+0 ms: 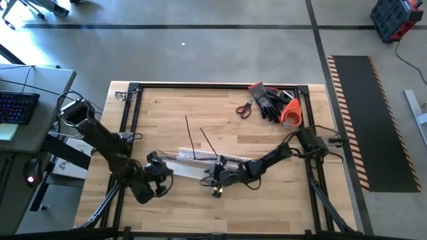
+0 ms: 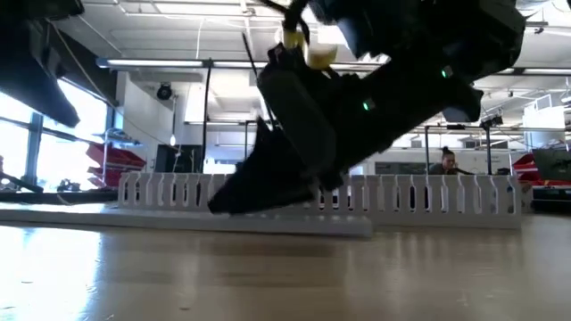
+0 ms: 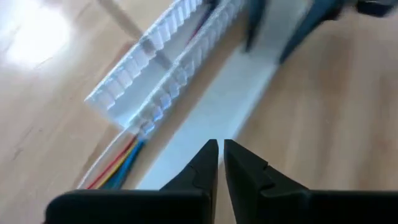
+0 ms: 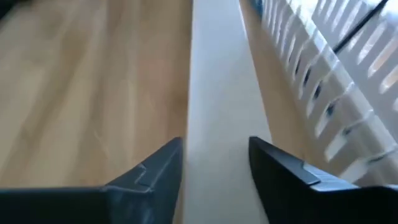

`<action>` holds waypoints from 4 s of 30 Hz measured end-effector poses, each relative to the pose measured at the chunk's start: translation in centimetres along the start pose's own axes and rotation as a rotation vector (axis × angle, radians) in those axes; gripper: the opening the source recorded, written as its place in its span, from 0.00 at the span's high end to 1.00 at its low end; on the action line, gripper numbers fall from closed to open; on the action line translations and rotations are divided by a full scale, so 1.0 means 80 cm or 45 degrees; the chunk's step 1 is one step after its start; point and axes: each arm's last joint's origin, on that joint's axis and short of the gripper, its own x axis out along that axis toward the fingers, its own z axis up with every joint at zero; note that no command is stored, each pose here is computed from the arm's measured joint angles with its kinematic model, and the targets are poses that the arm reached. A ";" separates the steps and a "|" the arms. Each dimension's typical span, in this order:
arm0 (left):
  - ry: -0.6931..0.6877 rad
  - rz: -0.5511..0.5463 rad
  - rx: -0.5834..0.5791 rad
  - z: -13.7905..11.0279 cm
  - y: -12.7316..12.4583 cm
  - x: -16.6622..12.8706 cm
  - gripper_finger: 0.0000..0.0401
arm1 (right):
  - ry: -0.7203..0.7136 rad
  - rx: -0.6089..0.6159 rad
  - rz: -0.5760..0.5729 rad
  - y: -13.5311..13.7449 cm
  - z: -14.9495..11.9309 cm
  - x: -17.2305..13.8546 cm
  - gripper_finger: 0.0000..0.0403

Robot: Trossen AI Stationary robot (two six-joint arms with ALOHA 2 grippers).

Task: Ziptie cables
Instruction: Close the white cable duct

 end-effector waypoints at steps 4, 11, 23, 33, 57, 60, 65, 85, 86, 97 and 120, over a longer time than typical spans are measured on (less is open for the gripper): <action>0.018 0.040 -0.013 -0.007 -0.003 0.008 0.98 | 0.102 -0.004 -0.007 0.001 -0.008 -0.003 0.70; 0.037 0.043 -0.009 -0.015 -0.012 0.021 0.98 | 0.287 -0.090 -0.014 0.034 -0.016 -0.046 0.89; -0.013 0.001 -0.004 -0.008 -0.019 0.029 0.98 | 0.002 -0.194 -0.157 0.098 0.011 -0.146 0.90; -0.028 0.001 0.030 -0.002 -0.019 0.035 0.98 | -0.006 -0.296 -0.050 0.099 -0.016 -0.096 0.48; -0.029 -0.021 0.043 -0.002 -0.023 0.037 0.98 | 0.261 -0.306 -0.204 0.049 -0.033 -0.062 0.23; -0.036 -0.030 0.032 -0.001 -0.024 0.037 0.98 | 0.353 -0.358 -0.261 0.043 -0.030 -0.078 0.23; -0.045 -0.044 0.041 -0.001 -0.026 0.037 0.98 | 0.379 -0.341 -0.319 0.036 -0.009 -0.107 0.23; -0.055 -0.056 0.056 -0.001 -0.028 0.036 0.98 | 0.216 -0.375 -0.175 0.044 -0.034 -0.047 0.23; -0.056 -0.056 0.061 -0.001 -0.028 0.036 0.98 | 0.223 -0.387 -0.177 0.044 -0.034 -0.047 0.23; -0.060 -0.066 0.069 0.000 -0.029 0.036 0.98 | 0.346 -0.425 -0.190 0.012 -0.026 -0.037 0.23; -0.062 -0.072 0.066 0.000 -0.030 0.036 0.98 | 0.378 -0.348 -0.066 0.005 -0.023 -0.031 0.23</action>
